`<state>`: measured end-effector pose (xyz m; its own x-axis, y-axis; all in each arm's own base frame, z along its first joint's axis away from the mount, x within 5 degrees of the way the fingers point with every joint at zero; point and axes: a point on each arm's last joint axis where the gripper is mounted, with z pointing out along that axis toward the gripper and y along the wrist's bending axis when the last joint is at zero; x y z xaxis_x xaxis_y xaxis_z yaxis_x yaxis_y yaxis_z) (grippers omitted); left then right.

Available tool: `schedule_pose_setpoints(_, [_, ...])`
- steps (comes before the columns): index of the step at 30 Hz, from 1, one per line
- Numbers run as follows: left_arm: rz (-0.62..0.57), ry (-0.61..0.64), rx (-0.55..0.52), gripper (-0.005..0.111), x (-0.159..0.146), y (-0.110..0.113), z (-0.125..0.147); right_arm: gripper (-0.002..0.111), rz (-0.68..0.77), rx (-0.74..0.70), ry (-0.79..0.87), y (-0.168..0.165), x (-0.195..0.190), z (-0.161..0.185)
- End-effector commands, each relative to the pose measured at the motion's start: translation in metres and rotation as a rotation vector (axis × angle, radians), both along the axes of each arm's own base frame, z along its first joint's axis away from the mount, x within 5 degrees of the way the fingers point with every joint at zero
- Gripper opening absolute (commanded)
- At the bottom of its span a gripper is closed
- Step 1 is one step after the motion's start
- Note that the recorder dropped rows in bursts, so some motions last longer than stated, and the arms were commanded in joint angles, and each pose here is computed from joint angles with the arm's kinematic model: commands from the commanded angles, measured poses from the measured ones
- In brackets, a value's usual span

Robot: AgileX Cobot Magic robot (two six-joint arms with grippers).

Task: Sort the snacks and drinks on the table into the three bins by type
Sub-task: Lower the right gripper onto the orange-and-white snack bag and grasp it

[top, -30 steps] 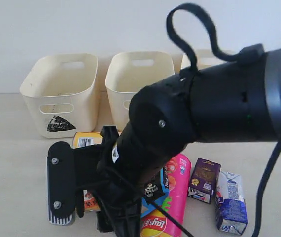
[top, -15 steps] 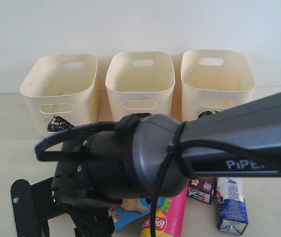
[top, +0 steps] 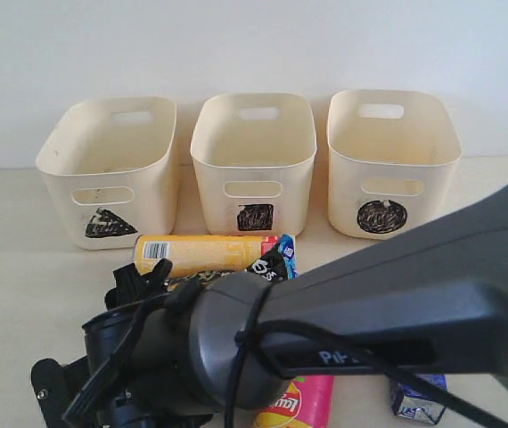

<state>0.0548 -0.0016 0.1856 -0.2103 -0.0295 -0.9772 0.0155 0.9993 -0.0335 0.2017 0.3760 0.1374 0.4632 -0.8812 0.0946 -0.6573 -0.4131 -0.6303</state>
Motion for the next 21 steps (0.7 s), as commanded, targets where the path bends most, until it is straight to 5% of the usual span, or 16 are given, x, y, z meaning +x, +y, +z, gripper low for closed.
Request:
schedule_pose_setpoints(1, [0.005, -0.013, -0.006, 0.004, 0.0, 0.0, 0.002, 0.09, 0.003, 0.003, -0.019, 0.003, 0.002, -0.009])
schedule_pose_setpoints(13, [0.005, -0.013, -0.006, 0.004, 0.0, 0.0, 0.002, 0.066, -0.01, -0.086, -0.056, -0.002, 0.008, -0.027])
schedule_pose_setpoints(15, [0.005, -0.013, -0.006, 0.004, 0.0, 0.0, 0.002, 0.047, -0.014, -0.112, -0.078, -0.004, 0.01, -0.027])
schedule_pose_setpoints(18, [0.005, -0.013, -0.006, 0.004, 0.0, 0.0, 0.002, 0.001, -0.038, -0.15, -0.106, -0.007, 0.011, -0.025])
schedule_pose_setpoints(21, [0.005, -0.013, -0.006, 0.004, 0.0, 0.0, 0.002, 0.0, -0.035, -0.183, -0.133, -0.008, 0.008, -0.023])
